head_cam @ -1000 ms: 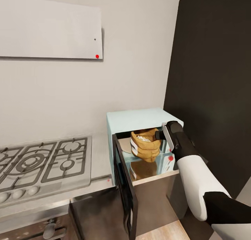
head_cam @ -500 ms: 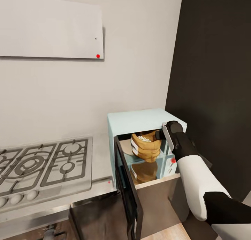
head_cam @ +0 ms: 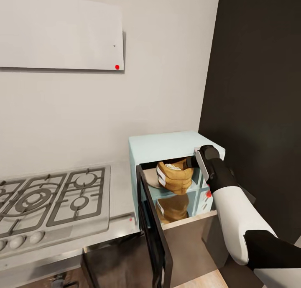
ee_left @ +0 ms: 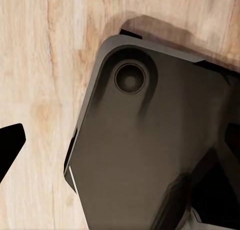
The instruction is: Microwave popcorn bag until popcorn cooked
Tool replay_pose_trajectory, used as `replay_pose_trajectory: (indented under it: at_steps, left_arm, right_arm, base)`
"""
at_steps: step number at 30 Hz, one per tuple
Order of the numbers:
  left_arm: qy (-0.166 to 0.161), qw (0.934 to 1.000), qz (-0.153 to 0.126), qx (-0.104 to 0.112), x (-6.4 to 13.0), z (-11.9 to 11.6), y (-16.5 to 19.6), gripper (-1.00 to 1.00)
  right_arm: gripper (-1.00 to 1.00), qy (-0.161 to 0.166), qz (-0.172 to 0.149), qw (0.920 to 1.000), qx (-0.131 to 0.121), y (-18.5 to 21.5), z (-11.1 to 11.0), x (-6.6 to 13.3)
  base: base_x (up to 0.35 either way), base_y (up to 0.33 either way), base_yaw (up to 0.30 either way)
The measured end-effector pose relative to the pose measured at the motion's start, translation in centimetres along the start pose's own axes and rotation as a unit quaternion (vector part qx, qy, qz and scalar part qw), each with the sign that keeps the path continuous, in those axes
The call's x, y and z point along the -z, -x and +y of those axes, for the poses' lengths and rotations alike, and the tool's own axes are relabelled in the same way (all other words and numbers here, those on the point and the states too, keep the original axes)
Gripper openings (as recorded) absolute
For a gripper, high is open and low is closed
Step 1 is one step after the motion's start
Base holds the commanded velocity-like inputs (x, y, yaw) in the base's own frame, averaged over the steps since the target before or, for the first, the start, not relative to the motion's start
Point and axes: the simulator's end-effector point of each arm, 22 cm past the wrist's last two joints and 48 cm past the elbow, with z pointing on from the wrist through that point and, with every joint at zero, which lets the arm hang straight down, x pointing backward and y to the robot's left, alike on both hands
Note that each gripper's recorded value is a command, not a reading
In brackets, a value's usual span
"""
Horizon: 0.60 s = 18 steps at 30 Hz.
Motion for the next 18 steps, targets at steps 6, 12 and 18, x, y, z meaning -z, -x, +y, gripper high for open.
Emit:
replay_pose_trajectory:
  at_steps: [6,12,18]
  left_arm:
    - [0.0,1.0,0.0,0.0,0.01,0.0,0.0,1.0]
    - [0.0,1.0,-0.001,0.0,0.05,0.01,-0.04,1.0]
    - [0.0,1.0,-0.001,0.0,0.04,0.01,-0.04,1.0]
  right_arm:
    - [-1.0,0.003,0.001,1.0,-0.001,-0.05,0.14,0.0]
    - [-1.0,0.004,0.002,1.0,-0.002,-0.22,0.17,0.1]
    - [-1.0,0.005,0.002,1.0,-0.002,-0.21,0.14,0.07]
  base:
    - [0.124,0.0,0.0]
    - [0.028,0.0,0.0]
    - [0.0,0.0,0.0]
